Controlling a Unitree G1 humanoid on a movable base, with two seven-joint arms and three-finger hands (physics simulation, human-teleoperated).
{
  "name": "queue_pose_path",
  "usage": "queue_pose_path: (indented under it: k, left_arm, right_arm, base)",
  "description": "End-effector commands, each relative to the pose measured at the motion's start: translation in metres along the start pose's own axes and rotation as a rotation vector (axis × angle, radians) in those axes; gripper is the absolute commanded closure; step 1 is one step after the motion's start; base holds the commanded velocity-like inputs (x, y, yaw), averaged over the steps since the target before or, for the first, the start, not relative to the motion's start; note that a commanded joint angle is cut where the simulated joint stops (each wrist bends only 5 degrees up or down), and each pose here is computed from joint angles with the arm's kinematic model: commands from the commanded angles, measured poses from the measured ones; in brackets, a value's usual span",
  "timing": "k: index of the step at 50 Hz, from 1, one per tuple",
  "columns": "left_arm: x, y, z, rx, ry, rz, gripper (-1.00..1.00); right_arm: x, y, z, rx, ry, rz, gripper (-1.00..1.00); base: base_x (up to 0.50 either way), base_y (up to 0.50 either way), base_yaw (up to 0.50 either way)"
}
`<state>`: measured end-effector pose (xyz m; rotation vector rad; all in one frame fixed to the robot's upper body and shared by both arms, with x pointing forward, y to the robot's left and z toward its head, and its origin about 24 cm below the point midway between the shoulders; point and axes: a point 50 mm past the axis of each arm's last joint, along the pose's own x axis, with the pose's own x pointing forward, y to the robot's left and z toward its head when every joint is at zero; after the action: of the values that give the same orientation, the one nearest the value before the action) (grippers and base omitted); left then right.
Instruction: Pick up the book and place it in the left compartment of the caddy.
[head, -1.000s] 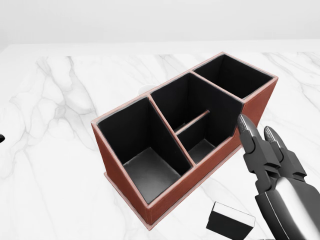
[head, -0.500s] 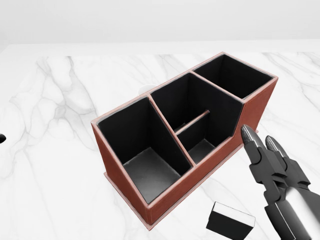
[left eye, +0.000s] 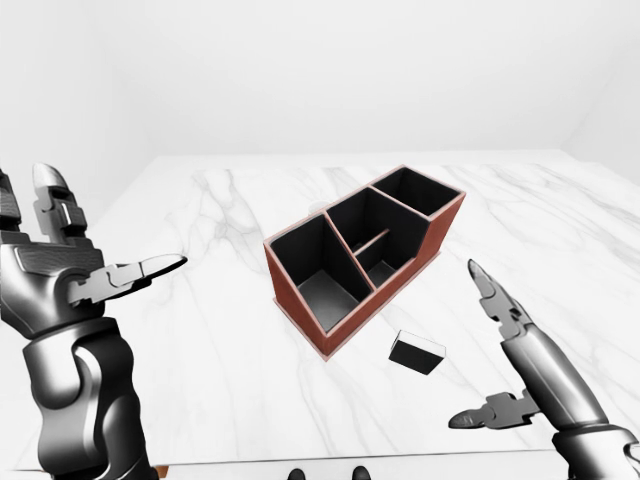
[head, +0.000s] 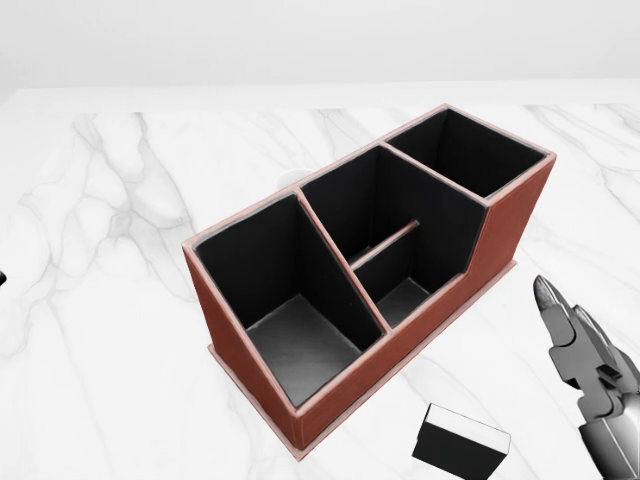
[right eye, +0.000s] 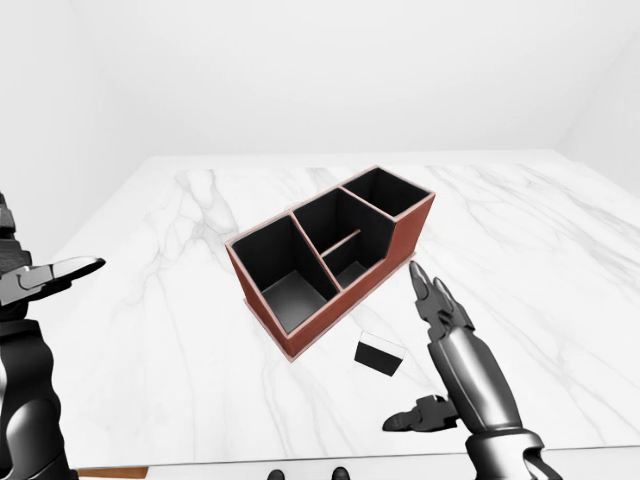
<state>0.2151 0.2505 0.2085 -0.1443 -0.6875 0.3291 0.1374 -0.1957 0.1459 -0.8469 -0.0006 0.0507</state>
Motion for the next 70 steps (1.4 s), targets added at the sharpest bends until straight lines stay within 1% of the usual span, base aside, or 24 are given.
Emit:
queue_pose_path:
  k: [1, 4, 8, 11, 19, 20, 21, 33, 34, 39, 41, 42, 43, 50, 53, 59, 64, 70]
  left_arm:
    - [-0.001, -0.001, -0.001, 0.004, 0.004, -0.005, -1.00]
    - [-0.001, -0.001, -0.009, 0.012, 0.038, -0.006, -1.00]
    - [-0.002, -0.001, -0.002, 0.004, 0.007, -0.006, -1.00]
    - [-0.002, -0.001, -0.006, 0.009, 0.024, -0.007, -1.00]
    - [-0.002, -0.003, 0.003, 0.000, -0.014, -0.008, -1.00]
    - [-0.002, -0.003, 0.002, 0.002, -0.010, -0.008, -1.00]
    - [-0.002, -0.002, -0.006, 0.011, 0.022, -0.009, -1.00]
    - [-0.002, -0.002, -0.012, 0.017, 0.046, -0.010, -1.00]
    - [-0.001, -0.002, -0.009, 0.015, 0.036, -0.010, -1.00]
    - [-0.002, -0.001, -0.017, 0.022, 0.070, -0.011, -1.00]
    - [-0.002, -0.003, -0.003, 0.007, 0.012, -0.010, -1.00]
    - [-0.002, -0.003, -0.002, 0.007, 0.009, -0.010, -1.00]
    - [-0.001, -0.002, -0.007, 0.012, 0.028, -0.010, -1.00]
    - [-0.002, -0.002, -0.007, 0.012, 0.029, -0.009, -1.00]
    - [-0.002, -0.002, -0.002, 0.006, 0.007, -0.008, -1.00]
    - [-0.002, -0.003, -0.003, 0.007, 0.010, -0.010, -1.00]
    - [-0.002, -0.003, 0.002, 0.002, -0.009, -0.010, -1.00]
    - [-0.002, -0.003, -0.006, 0.011, 0.020, -0.012, -1.00]
  right_arm:
    - [-0.004, -0.003, -0.018, 0.029, 0.080, -0.019, -1.00]
    - [-0.002, -0.003, -0.022, 0.021, 0.099, -0.019, -1.00]
    - [-0.001, -0.005, -0.026, 0.013, 0.117, -0.025, -1.00]
    - [0.000, -0.006, -0.029, 0.009, 0.129, -0.025, -1.00]
    - [0.005, -0.005, -0.042, 0.018, 0.166, -0.013, -1.00]
    - [0.005, -0.005, -0.043, 0.018, 0.169, -0.012, -1.00]
    - [0.005, -0.006, -0.044, 0.019, 0.172, -0.013, -1.00]
    - [0.007, -0.008, -0.054, 0.020, 0.203, -0.010, -1.00]
    - [0.007, -0.007, -0.055, 0.020, 0.207, -0.008, -1.00]
    - [0.010, -0.007, -0.055, 0.005, 0.205, 0.001, -1.00]
    - [0.012, -0.006, -0.054, 0.000, 0.202, 0.006, -1.00]
    - [0.012, -0.005, -0.054, -0.005, 0.204, 0.012, -1.00]
    - [0.014, -0.004, -0.055, -0.006, 0.204, 0.020, -1.00]
    - [0.020, -0.004, -0.055, -0.029, 0.195, 0.035, -1.00]
    - [0.022, -0.001, -0.057, -0.025, 0.200, 0.050, -1.00]
    - [0.024, 0.001, -0.063, -0.020, 0.214, 0.073, -1.00]
    - [0.027, 0.000, -0.066, -0.023, 0.216, 0.078, -1.00]
    - [0.028, 0.004, -0.071, 0.001, 0.229, 0.096, -1.00]
  base:
    - [0.00, 0.00, 0.00]
    - [0.00, 0.00, 0.00]
    - [0.00, 0.00, 0.00]
    - [0.00, 0.00, 0.00]
    - [0.00, 0.00, 0.00]
    - [0.00, 0.00, 0.00]
    - [0.00, 0.00, 0.00]
    - [0.00, 0.00, 0.00]
    - [0.00, 0.00, 0.00]
    - [0.00, 0.00, 0.00]
    - [0.00, 0.00, 0.00]
    - [0.00, 0.00, 0.00]
    - [0.00, 0.00, 0.00]
    - [0.00, 0.00, 0.00]
    - [0.00, 0.00, 0.00]
    - [0.00, 0.00, 0.00]
    - [0.00, 0.00, 0.00]
    - [0.00, 0.00, 0.00]
